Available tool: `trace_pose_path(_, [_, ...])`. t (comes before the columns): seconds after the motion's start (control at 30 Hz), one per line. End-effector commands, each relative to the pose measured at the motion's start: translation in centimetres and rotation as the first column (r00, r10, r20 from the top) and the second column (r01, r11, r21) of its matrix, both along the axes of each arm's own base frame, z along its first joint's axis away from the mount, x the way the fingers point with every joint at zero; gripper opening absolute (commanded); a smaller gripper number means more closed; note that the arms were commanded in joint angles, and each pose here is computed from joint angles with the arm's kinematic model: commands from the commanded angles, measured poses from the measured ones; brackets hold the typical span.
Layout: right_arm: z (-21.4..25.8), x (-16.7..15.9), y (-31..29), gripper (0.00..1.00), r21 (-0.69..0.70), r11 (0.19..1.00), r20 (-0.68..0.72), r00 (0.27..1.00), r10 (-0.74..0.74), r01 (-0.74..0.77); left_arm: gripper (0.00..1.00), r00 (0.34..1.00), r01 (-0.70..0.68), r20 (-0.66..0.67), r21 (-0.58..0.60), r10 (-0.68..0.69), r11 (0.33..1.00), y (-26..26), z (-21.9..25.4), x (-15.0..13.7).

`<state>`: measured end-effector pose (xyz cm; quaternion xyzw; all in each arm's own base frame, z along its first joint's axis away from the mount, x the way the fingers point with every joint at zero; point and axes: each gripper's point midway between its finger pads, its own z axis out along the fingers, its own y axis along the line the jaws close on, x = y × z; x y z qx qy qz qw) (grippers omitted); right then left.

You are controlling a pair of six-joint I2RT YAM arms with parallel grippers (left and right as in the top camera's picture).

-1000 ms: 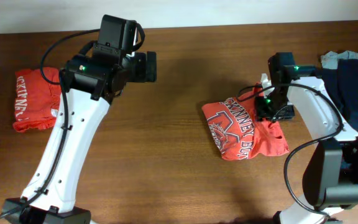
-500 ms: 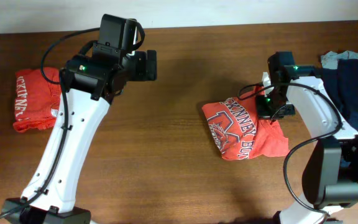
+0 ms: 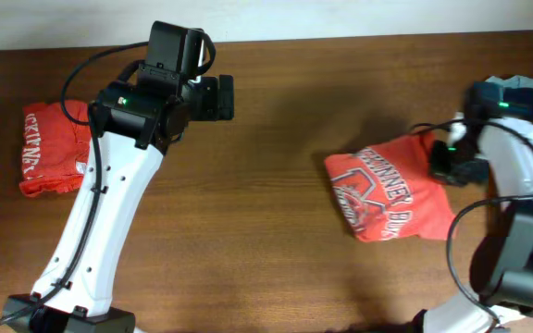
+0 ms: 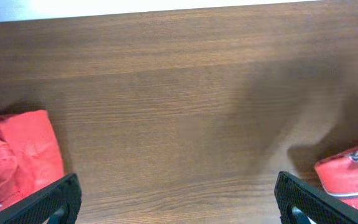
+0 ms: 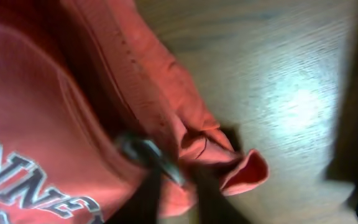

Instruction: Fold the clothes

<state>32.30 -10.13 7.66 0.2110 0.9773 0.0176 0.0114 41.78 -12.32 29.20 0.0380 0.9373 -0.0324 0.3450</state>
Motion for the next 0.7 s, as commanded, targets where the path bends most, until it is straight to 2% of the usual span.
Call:
trace_pose_path(0.0, [-0.2, 0.1, 1.7, 0.92, 0.156, 0.987, 0.034, 0.999, 0.036, -0.041, 0.99, 0.998, 0.039, -0.043, -0.069, -0.042, 0.997, -1.2, -0.7, -0.2])
trace_pose_path(0.03, [-0.1, 0.0, 1.8, 0.99, 0.161, 0.986, 0.032, 0.999, 0.035, -0.040, 0.99, 0.998, 0.041, -0.053, -0.071, -0.045, 0.997, -1.3, -0.9, -0.3])
trace_pose_path(0.27, [1.3, 0.7, 2.3, 1.00, 0.181, 0.980, 0.057, 0.996, 0.075, -0.084, 0.99, 0.980, 0.046, -0.193, -0.047, -0.054, 0.998, -1.5, -5.0, -0.6])
trace_pose_path(0.33, [1.3, 1.2, 2.5, 0.93, 0.171, 0.980, 0.078, 0.993, 0.089, -0.102, 0.99, 0.981, 0.053, -0.182, -0.045, -0.060, 0.998, -1.7, -5.0, -0.3])
trace_pose_path(0.4, [0.9, 1.8, 3.1, 0.90, 0.159, 0.977, 0.093, 0.987, 0.130, -0.143, 0.99, 0.987, 0.055, -0.150, -0.043, -0.061, 0.998, -1.7, -4.3, 0.2])
trace_pose_path(0.5, [0.1, 2.3, 3.3, 0.96, 0.125, 0.978, 0.086, 0.984, 0.154, -0.164, 0.99, 0.993, 0.040, -0.107, -0.037, -0.044, 0.998, -1.2, -3.1, 0.8])
trace_pose_path(0.57, [-0.7, 2.2, 2.3, 1.00, 0.069, 0.991, 0.044, 0.993, 0.114, -0.117, 0.99, 0.996, 0.044, -0.079, -0.027, -0.046, 0.999, -0.4, -2.0, 1.0])
trace_pose_path(0.67, [-1.7, 2.5, 1.8, 1.00, 0.056, 0.995, 0.029, 0.996, 0.080, -0.081, 0.99, 0.999, -0.010, -0.053, -0.031, 0.008, 0.999, 2.1, -0.9, 1.3])
